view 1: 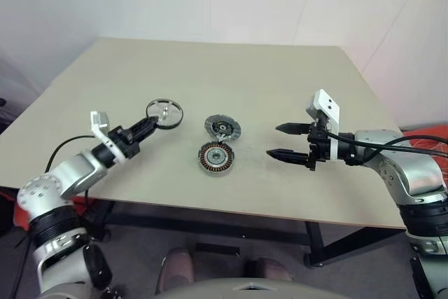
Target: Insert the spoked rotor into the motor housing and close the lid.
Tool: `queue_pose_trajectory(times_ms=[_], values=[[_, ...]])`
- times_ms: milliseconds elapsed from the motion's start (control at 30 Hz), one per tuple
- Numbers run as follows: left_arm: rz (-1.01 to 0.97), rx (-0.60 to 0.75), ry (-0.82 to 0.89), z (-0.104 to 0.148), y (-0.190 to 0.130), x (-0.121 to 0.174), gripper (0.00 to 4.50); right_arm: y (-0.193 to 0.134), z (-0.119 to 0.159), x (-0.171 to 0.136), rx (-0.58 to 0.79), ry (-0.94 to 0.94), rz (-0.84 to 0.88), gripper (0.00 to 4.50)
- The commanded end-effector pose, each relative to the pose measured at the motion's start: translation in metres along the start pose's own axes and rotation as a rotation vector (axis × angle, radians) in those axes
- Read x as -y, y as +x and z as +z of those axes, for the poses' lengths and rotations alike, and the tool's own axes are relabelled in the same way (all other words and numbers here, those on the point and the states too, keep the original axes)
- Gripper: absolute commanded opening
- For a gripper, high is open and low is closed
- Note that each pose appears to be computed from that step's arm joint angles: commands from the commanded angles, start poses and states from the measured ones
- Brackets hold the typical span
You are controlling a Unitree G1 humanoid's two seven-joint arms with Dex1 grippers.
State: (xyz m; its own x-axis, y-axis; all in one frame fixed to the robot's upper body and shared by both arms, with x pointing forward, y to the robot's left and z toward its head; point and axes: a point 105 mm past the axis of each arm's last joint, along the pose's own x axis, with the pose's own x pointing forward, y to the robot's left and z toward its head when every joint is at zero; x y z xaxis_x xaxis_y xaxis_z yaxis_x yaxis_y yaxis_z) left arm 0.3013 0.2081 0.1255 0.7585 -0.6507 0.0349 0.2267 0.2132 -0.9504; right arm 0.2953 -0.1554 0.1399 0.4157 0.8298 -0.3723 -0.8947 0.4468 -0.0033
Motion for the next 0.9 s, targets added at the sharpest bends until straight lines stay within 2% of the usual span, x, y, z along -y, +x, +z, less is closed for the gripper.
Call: queue_pose_trajectory(times_ms=[33, 167, 467, 800, 900], values=[[-0.119, -0.09, 0.019, -0.011, -0.011, 0.025, 0.37, -0.002, 0.008, 0.002, 0.014, -0.041, -0.005, 4.5], [-0.145, -0.205, -0.024, -0.032, -0.014, 0.026, 0.37, -0.001, 0.005, 0.003, 0.001, -0.046, -0.004, 4.5], [-0.156, -0.283, -0.144, -0.063, 0.019, 0.016, 0.37, 0.001, 0.006, 0.002, -0.003, -0.056, -0.008, 4.5], [-0.161, -0.301, -0.239, -0.082, 0.041, 0.012, 0.37, -0.001, 0.003, 0.002, -0.013, -0.059, -0.02, 4.5], [-0.111, -0.285, -0.264, -0.085, 0.046, 0.002, 0.37, -0.001, 0.003, 0.001, -0.014, -0.058, -0.021, 4.5]])
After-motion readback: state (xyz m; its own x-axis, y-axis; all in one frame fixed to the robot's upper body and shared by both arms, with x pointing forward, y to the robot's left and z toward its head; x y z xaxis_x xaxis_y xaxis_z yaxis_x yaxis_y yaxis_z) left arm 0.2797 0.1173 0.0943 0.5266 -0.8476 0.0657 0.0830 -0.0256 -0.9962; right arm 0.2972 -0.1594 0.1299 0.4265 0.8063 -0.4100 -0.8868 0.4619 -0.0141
